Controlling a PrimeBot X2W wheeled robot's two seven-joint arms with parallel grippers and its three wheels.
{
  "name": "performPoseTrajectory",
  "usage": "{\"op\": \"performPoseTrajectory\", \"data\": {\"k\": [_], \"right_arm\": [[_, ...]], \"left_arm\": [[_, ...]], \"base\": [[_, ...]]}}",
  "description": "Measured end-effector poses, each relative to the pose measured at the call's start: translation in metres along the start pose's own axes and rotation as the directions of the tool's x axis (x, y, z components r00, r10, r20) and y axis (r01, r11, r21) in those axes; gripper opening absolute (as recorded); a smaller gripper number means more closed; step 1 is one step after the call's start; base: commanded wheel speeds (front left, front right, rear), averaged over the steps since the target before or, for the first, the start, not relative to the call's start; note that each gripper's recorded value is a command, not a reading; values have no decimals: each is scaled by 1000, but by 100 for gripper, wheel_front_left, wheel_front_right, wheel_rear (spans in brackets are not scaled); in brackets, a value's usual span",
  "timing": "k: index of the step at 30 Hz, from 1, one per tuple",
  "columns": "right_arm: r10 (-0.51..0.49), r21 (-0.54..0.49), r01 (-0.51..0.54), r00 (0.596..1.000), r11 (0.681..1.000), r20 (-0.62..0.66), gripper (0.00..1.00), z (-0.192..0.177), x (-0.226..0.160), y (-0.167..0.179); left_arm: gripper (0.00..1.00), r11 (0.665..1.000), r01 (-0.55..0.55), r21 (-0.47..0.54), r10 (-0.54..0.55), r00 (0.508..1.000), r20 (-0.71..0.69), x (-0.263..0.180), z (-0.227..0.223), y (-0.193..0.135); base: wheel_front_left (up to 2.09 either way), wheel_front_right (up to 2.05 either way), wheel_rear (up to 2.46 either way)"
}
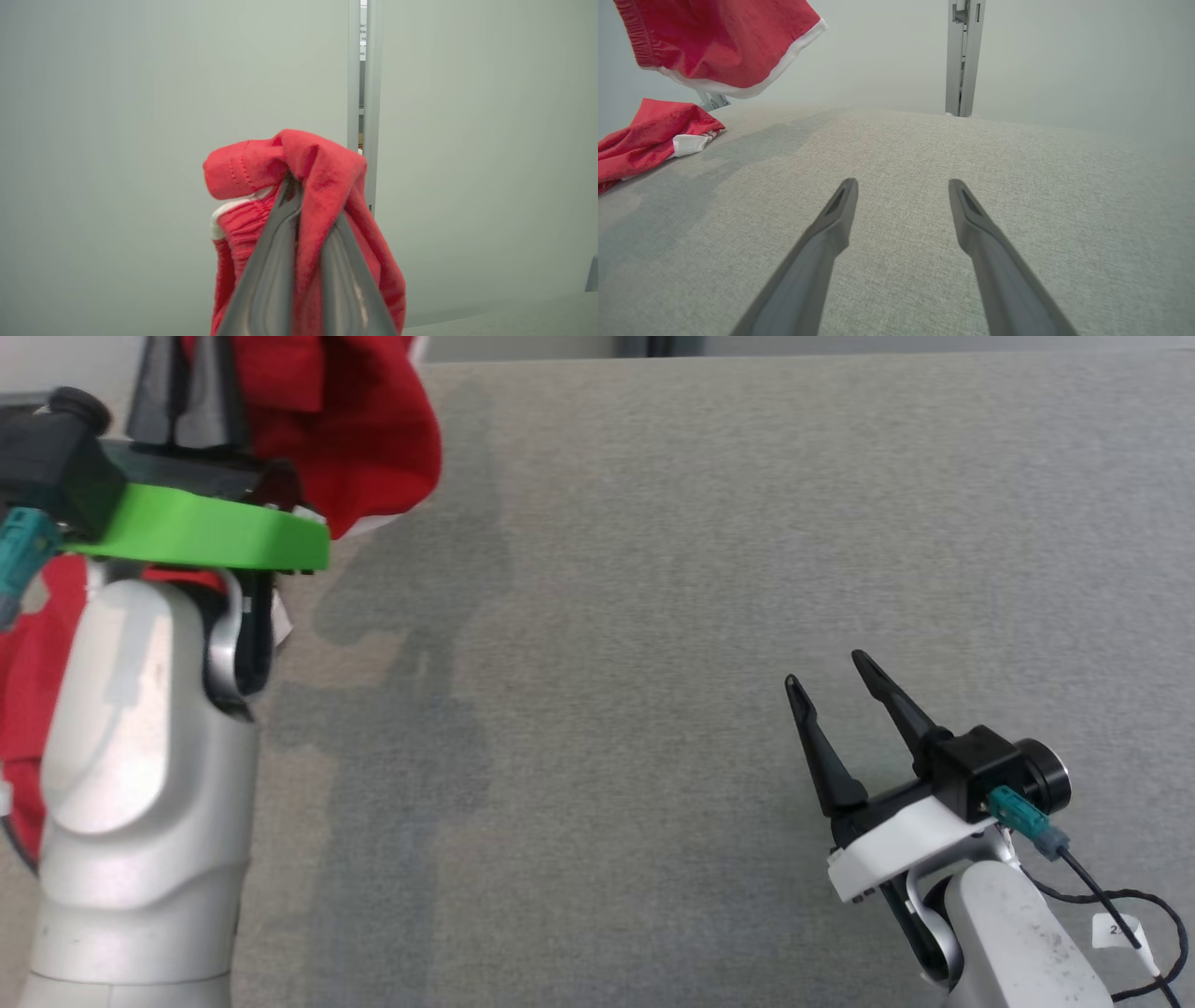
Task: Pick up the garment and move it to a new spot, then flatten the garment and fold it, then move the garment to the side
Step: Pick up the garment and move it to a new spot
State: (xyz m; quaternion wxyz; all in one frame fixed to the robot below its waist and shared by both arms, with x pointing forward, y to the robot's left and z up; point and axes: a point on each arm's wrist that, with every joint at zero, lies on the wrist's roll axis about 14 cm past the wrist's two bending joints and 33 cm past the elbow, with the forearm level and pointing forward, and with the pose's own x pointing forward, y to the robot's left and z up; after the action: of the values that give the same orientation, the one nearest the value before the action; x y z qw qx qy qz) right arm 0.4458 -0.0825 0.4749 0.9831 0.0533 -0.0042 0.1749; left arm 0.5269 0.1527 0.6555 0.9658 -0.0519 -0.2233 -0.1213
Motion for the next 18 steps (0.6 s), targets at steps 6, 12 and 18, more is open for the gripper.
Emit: {"op": "performPoseTrajectory", "data": {"k": [6,12,18], "right_arm": [[-137,-21,137,991,990,-1,100,8,-36,-39],[-256,-37,256,967,966,-1,100,13,-71,-70],[-362,-43,362,932,931,5,100,20,-103,-96]], "left_arm": [[0,961,215,-175,-226,973,-42,12,-35,-109],[0,870,361,-337,-414,905,-99,1,-70,-204],[100,800,389,-457,-522,827,-211,-33,-119,-258]], "base": [[0,0,0],[0,0,0],[0,0,0]]}}
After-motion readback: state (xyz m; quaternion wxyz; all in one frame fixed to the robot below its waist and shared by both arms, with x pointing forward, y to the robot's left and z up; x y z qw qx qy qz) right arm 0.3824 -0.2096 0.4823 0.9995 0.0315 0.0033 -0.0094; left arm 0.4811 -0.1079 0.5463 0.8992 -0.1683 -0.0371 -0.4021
